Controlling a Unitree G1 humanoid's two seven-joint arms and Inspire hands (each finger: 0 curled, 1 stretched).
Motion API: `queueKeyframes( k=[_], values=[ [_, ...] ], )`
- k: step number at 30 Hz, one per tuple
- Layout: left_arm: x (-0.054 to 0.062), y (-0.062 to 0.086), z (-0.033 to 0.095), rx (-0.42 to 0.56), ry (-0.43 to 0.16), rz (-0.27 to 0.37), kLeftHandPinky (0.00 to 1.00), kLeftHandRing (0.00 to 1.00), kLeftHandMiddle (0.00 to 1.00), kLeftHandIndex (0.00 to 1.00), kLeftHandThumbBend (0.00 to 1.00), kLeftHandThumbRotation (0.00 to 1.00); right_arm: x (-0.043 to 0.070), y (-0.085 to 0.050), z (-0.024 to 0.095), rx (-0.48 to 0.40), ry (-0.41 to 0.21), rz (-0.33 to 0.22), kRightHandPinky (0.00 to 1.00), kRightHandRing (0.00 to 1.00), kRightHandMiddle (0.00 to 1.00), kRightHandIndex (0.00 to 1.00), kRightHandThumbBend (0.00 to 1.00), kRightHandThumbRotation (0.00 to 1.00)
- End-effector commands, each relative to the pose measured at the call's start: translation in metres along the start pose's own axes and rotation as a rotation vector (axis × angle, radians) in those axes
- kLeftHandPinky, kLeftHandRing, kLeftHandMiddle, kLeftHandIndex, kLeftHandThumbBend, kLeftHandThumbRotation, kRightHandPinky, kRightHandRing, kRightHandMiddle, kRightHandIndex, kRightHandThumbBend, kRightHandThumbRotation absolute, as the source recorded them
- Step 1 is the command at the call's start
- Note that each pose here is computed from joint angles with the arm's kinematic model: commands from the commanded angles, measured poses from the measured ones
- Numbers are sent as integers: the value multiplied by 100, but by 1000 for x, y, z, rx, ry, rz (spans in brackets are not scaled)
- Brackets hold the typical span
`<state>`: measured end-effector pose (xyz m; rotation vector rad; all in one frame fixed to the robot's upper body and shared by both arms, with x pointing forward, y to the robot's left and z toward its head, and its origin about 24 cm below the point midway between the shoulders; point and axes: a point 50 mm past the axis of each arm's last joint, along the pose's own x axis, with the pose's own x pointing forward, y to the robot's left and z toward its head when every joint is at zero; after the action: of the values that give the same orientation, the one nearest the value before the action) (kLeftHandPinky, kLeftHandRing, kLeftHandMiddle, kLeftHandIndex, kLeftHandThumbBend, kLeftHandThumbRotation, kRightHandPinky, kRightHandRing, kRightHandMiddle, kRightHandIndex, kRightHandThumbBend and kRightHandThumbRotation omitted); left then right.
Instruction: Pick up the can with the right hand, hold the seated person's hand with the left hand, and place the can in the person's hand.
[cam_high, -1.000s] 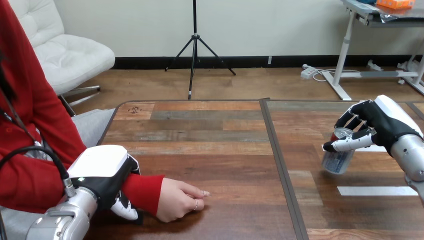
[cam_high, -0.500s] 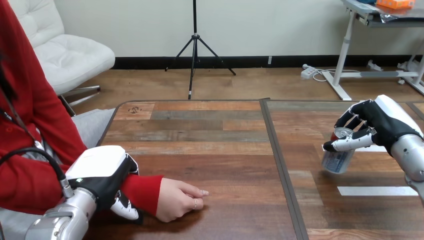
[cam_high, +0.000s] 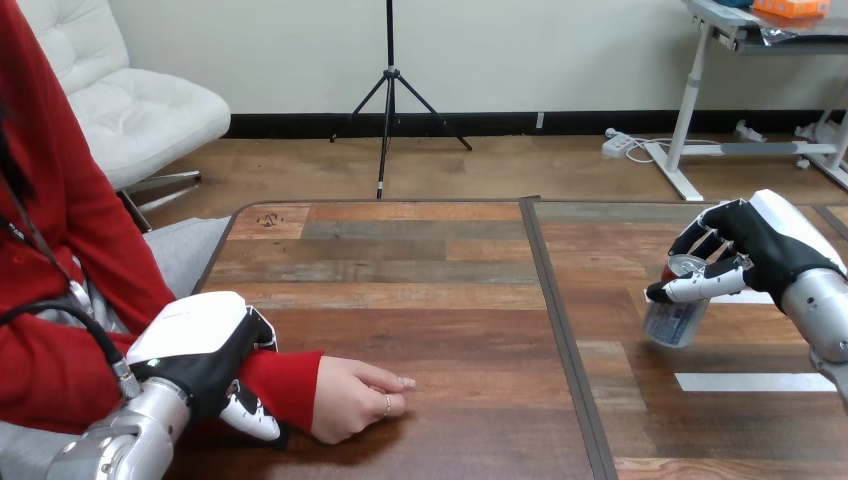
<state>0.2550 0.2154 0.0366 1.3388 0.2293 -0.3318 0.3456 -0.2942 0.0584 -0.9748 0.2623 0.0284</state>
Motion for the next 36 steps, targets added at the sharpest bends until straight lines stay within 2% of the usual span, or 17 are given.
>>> queueKeyframes(
  k=[1, 7, 19, 29, 36],
  values=[
    [3, 1, 3, -23, -11, 10, 24, 31, 36, 35, 81, 0, 7, -24, 24, 30, -90, -88, 34, 39, 45, 49, 68, 0],
    [3, 0, 6, -74, -31, 31, 22, 29, 36, 35, 79, 0, 7, -24, 23, 38, -88, -88, 34, 38, 45, 49, 68, 0],
    [3, 7, 13, -78, -107, 111, 24, 31, 36, 34, 80, 0, 7, -23, 24, 40, -88, -82, 33, 37, 44, 49, 68, 0],
    [3, 18, 21, -117, -131, 174, 26, 31, 36, 35, 80, 0, 7, -22, 25, 37, -98, -87, 33, 37, 44, 49, 68, 0],
    [2, 32, 27, -129, -166, 245, 25, 31, 35, 35, 80, 0, 8, -20, 27, 31, -86, -84, 32, 36, 43, 50, 69, 0]
  ],
)
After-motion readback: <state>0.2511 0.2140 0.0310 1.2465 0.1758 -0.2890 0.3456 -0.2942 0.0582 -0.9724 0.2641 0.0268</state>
